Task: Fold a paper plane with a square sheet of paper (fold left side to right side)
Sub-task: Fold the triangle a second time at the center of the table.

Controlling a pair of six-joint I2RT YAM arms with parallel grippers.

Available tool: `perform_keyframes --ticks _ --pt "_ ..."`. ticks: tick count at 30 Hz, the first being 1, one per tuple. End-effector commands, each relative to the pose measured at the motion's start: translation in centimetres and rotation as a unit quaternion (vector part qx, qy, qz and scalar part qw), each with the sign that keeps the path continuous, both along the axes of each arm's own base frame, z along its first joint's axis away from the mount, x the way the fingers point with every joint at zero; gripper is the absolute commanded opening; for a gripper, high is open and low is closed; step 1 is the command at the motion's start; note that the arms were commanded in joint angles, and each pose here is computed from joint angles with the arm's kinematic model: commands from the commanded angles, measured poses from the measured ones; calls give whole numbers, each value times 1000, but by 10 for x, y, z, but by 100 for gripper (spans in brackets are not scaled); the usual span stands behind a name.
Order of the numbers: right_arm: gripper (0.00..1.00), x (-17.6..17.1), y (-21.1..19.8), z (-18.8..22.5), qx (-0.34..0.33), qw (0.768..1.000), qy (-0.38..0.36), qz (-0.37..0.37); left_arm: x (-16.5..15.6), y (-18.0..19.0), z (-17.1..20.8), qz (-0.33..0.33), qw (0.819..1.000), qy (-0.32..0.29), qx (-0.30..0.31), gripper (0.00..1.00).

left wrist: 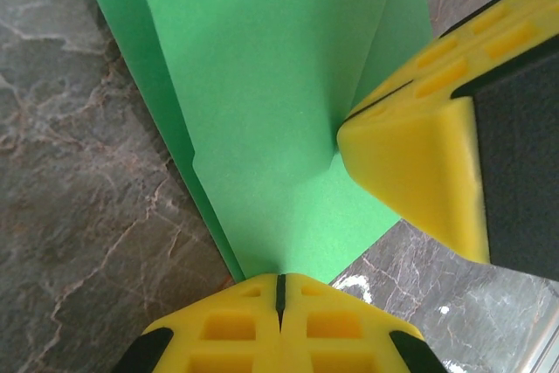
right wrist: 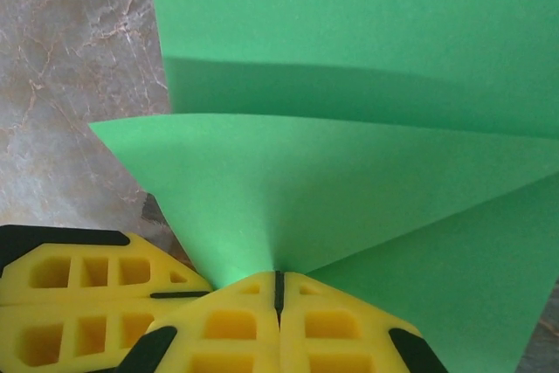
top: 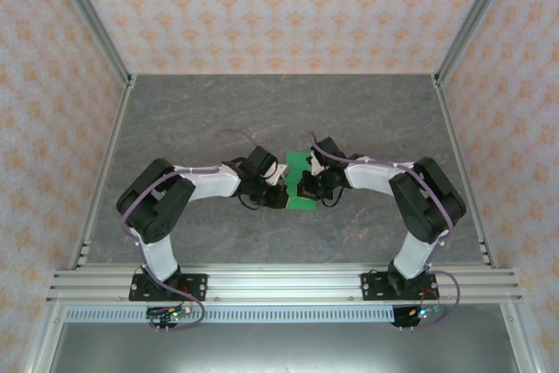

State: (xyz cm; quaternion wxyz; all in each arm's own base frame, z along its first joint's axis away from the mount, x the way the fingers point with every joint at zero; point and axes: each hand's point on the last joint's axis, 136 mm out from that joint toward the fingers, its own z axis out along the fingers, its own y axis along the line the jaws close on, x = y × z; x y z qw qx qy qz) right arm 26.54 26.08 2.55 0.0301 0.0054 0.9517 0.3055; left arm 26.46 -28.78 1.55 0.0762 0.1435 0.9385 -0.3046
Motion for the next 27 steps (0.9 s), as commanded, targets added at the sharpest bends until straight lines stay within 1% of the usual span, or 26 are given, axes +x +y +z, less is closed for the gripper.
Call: perform_keyframes --ticks 1,5,10,14,19,27 --pt "4 -6 7 1 15 1000 10 3 -11 27 -24 11 997 17 80 2" --pt "4 -6 16 1 25 1000 11 7 -11 27 -24 12 996 15 83 2" --pt "4 -7 21 -4 22 1000 16 12 -9 28 -24 17 996 13 85 1" --pt "4 -7 13 -14 -6 1000 19 10 -10 31 -26 20 996 14 91 1" --pt "4 -5 -3 -26 -56 998 19 1 -12 34 -31 23 995 16 98 0" --pt "4 14 -25 -20 -76 997 5 -24 -15 37 -38 25 994 22 103 0"
